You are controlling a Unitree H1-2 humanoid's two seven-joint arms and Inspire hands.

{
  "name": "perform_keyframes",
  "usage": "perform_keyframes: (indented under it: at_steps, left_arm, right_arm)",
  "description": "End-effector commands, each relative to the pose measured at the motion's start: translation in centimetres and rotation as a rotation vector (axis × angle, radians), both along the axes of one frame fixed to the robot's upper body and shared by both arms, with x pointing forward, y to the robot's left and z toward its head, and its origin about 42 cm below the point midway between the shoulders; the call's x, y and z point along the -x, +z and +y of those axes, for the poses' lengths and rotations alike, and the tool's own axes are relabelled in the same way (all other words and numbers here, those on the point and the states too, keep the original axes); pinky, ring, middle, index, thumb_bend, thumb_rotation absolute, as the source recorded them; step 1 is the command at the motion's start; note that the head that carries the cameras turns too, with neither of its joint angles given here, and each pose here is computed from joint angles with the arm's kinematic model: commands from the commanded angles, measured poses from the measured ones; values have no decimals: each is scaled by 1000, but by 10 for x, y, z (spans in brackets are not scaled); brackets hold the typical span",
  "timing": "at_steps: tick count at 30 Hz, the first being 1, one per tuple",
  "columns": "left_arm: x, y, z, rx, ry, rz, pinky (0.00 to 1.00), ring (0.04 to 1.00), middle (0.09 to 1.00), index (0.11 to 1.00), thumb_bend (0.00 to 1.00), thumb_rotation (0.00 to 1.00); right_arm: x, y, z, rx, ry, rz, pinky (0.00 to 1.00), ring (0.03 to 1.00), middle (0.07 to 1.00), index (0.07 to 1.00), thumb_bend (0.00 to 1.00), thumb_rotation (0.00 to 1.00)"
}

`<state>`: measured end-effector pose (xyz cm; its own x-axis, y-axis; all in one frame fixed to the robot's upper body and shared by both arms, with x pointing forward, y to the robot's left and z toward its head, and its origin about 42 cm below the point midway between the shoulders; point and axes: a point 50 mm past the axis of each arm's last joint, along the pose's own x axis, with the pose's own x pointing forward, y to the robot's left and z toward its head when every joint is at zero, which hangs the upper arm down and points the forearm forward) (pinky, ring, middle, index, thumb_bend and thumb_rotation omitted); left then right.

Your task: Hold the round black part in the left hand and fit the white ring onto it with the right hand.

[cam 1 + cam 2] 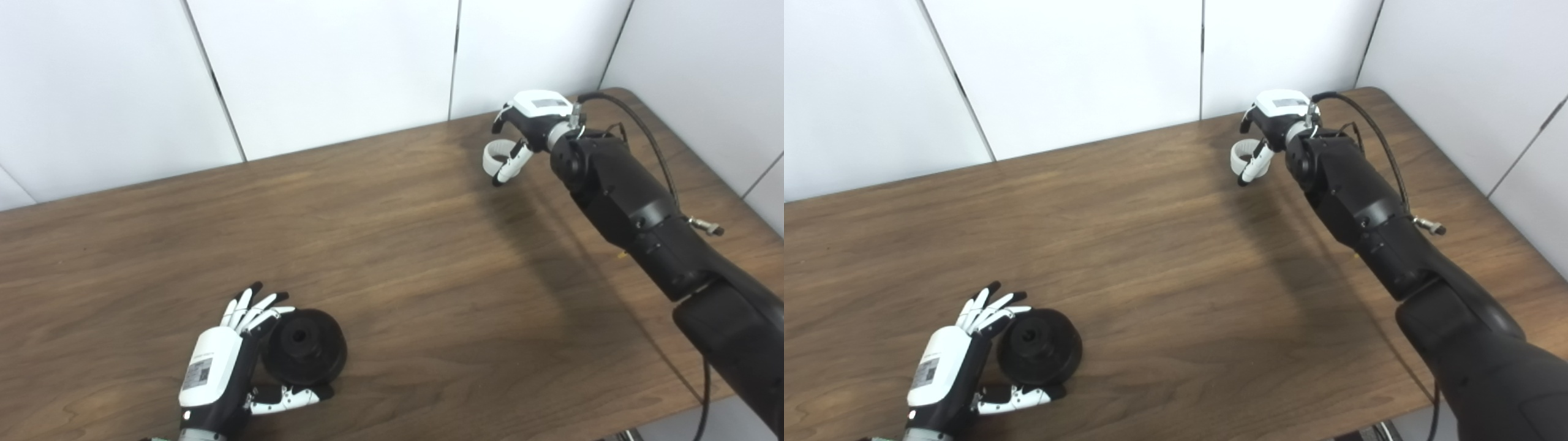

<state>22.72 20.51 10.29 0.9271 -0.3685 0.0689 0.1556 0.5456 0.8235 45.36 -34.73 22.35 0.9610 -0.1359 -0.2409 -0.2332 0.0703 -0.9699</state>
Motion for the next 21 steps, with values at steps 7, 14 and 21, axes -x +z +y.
perform_keyframes:
  at_steps: [7,14,21]
  left_arm:
    - [9,-5,9,-46,25,25,1000,994,874,483,520,65]
    - [10,-3,9,-42,23,24,1000,990,870,484,520,64]
    - [11,-3,9,-41,23,16,1000,993,876,483,521,64]
  right_arm:
    - [-4,19,-4,41,1,-63,1000,999,931,734,827,284]
    - [-3,15,-7,40,-1,-57,1000,995,929,718,811,274]
    - [0,12,-11,49,-7,-49,1000,994,923,701,797,267]
